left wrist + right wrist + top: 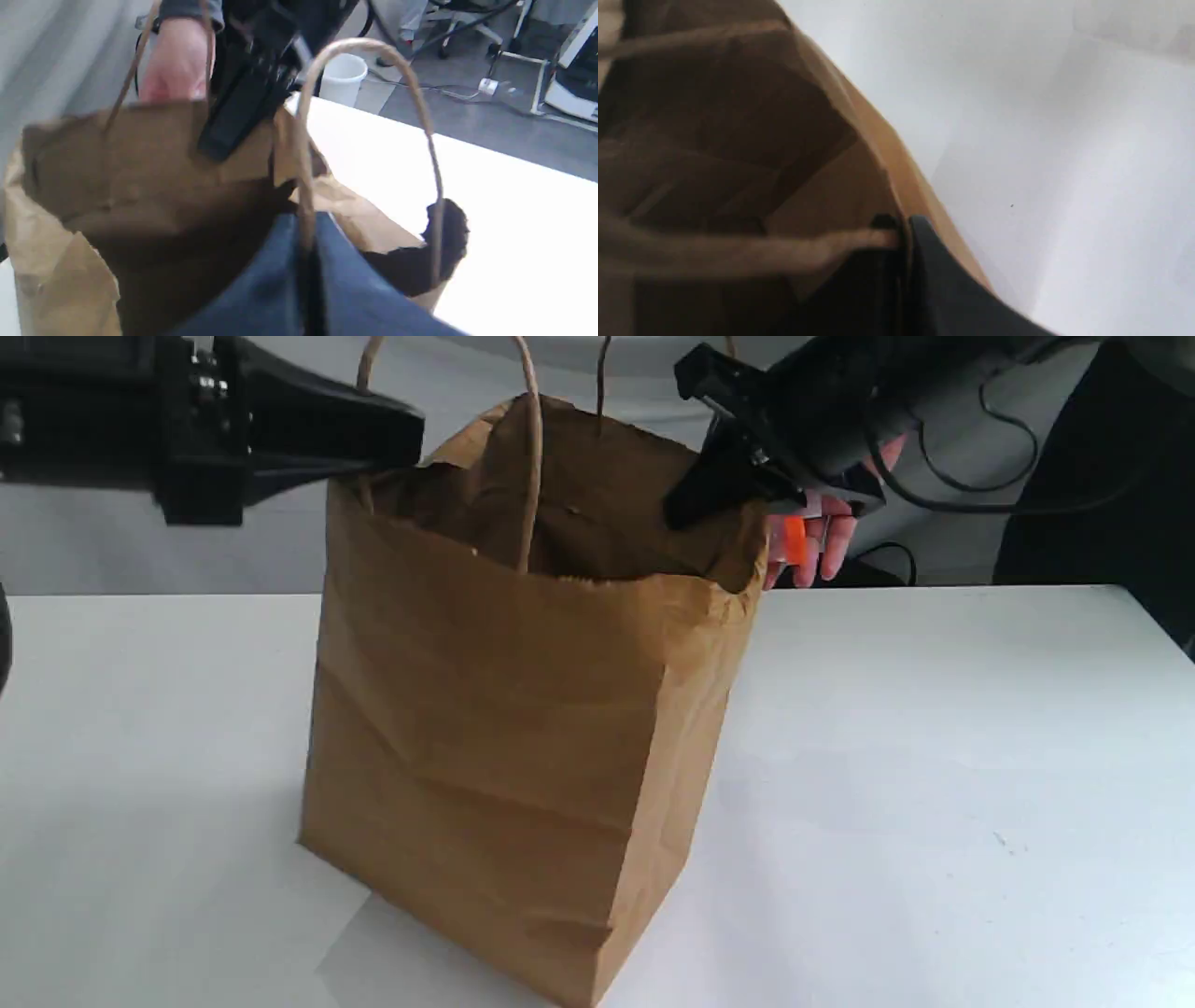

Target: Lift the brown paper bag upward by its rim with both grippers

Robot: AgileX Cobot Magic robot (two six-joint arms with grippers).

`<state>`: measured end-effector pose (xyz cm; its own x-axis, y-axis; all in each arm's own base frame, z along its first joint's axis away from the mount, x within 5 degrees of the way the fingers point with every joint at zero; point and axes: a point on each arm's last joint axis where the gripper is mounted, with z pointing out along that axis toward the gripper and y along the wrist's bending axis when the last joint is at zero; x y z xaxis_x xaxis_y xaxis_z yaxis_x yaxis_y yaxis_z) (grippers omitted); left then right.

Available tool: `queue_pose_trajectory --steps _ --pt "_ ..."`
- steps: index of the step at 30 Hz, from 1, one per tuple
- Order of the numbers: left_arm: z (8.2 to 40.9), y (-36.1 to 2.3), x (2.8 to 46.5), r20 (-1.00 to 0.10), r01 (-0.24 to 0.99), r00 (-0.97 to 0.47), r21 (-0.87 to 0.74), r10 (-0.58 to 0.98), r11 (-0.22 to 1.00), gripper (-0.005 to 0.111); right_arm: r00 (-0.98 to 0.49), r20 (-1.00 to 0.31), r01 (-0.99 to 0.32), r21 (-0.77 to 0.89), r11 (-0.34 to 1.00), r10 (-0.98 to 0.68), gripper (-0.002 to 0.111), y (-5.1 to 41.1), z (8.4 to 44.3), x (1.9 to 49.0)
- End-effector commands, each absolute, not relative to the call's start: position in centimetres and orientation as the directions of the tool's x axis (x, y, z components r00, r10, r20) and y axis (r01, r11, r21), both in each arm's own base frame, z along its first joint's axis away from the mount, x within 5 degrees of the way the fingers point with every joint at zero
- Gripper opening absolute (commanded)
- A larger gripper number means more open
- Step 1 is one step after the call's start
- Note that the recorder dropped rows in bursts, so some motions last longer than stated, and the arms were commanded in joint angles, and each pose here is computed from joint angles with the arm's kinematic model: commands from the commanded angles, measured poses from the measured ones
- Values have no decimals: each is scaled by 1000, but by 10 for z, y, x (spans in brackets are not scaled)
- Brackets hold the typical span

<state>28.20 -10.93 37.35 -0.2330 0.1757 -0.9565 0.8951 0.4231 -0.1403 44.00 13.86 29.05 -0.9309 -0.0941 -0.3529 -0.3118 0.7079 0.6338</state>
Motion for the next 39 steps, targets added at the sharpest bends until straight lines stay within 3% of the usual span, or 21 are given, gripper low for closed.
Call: queue_pose_trajectory --steps 1,12,39 --pt "390 -112 279 -954 890 -273 -203 120 407 0 -949 -308 -271 684 677 -69 0 141 278 446" --pt "391 -112 280 -949 875 -297 -228 102 427 0 -960 -273 -246 726 642 -59 0 148 264 451" --pt "390 -111 280 -947 874 -300 -224 117 431 0 -958 -282 -252 737 627 -54 0 149 270 449"
